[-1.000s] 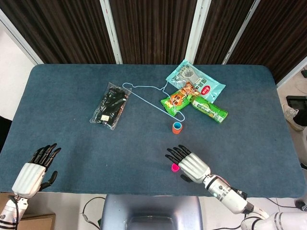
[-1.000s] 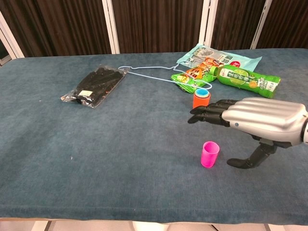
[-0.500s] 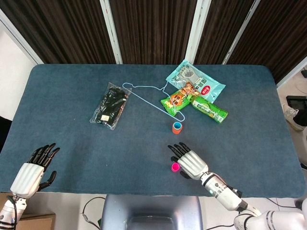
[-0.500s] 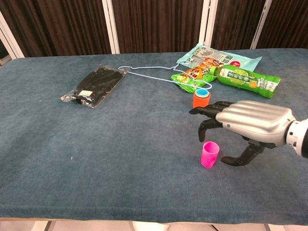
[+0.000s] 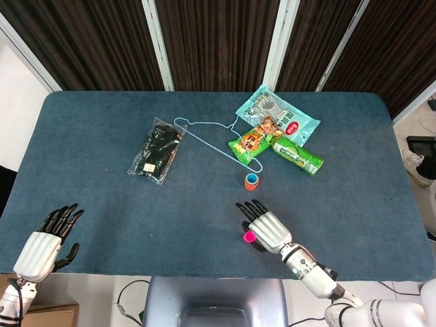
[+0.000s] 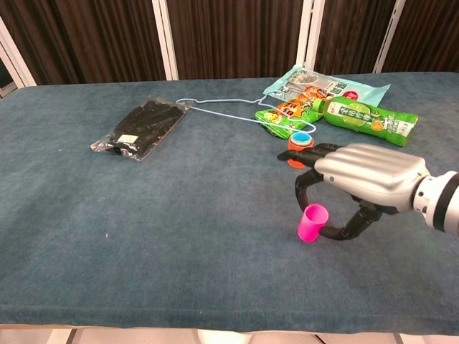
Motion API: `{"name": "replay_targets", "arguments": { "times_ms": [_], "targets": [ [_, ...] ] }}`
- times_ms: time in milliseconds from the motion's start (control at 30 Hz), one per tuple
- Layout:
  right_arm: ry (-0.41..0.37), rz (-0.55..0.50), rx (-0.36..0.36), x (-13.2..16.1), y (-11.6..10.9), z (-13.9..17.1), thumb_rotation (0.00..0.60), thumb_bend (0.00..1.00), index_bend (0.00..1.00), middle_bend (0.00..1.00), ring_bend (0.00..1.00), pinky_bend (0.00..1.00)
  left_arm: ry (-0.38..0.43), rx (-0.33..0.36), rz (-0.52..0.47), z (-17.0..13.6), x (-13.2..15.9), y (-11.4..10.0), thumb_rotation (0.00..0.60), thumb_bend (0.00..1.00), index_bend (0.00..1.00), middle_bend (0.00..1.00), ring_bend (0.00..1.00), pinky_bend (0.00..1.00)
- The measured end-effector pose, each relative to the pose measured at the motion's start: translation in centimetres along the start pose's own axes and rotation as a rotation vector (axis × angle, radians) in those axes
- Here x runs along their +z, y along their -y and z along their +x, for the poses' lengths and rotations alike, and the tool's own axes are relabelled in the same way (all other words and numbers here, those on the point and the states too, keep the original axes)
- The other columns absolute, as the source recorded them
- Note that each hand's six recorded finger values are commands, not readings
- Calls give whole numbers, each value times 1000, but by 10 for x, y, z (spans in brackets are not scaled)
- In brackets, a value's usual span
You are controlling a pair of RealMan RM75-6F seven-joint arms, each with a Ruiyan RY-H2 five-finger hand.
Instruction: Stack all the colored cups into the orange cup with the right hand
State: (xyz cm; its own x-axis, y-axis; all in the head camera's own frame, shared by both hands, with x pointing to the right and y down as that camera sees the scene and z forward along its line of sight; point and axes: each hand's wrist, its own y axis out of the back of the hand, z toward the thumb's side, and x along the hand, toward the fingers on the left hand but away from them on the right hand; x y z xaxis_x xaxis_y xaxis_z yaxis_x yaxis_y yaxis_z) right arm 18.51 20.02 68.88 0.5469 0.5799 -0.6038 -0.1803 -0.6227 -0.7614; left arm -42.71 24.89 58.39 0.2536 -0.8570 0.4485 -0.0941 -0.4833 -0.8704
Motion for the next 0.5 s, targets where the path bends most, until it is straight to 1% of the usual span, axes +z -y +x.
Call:
{"name": "replay_targets", "arguments": {
  "times_ms": [33, 133, 233, 267, 333, 367, 400, 500],
  "targets": [
    [6, -6, -15, -1, -3, -1, 600, 432, 651, 43, 0, 0, 0, 0, 0, 0, 0, 0, 600, 460, 0, 0, 5, 113],
    [40, -36, -103, -8, -22, -5, 600, 432, 645, 43, 0, 0, -1, -2, 2, 0, 0, 1, 600, 460, 0, 0, 5, 114],
    [104, -79, -243, -23, -52, -14, 600, 435, 640, 46, 0, 0, -1, -5, 5, 0, 0, 1, 600, 460, 0, 0, 5, 113],
    [136, -91, -298, -31, -64, -18, 600, 435, 640, 49, 0, 0, -2, -5, 6, 0, 0, 2, 600, 461, 0, 0, 5, 113],
    [187, -102, -354, -45, -79, -26, 600, 436, 640, 59, 0, 0, -2, -6, 7, 1, 0, 2, 600, 460, 0, 0, 4, 113],
    [219, -110, -371, -54, -84, -31, 600, 436, 640, 62, 0, 0, -3, -6, 8, 1, 0, 2, 600, 460, 0, 0, 5, 113],
    [241, -114, -372, -59, -86, -35, 600, 436, 640, 63, 0, 0, -3, -6, 8, 2, 0, 2, 600, 460, 0, 0, 5, 113],
    [307, -110, -342, -75, -84, -48, 600, 436, 637, 63, 0, 0, -6, -10, 10, 2, 0, 3, 600, 460, 0, 0, 5, 113]
  ]
}}
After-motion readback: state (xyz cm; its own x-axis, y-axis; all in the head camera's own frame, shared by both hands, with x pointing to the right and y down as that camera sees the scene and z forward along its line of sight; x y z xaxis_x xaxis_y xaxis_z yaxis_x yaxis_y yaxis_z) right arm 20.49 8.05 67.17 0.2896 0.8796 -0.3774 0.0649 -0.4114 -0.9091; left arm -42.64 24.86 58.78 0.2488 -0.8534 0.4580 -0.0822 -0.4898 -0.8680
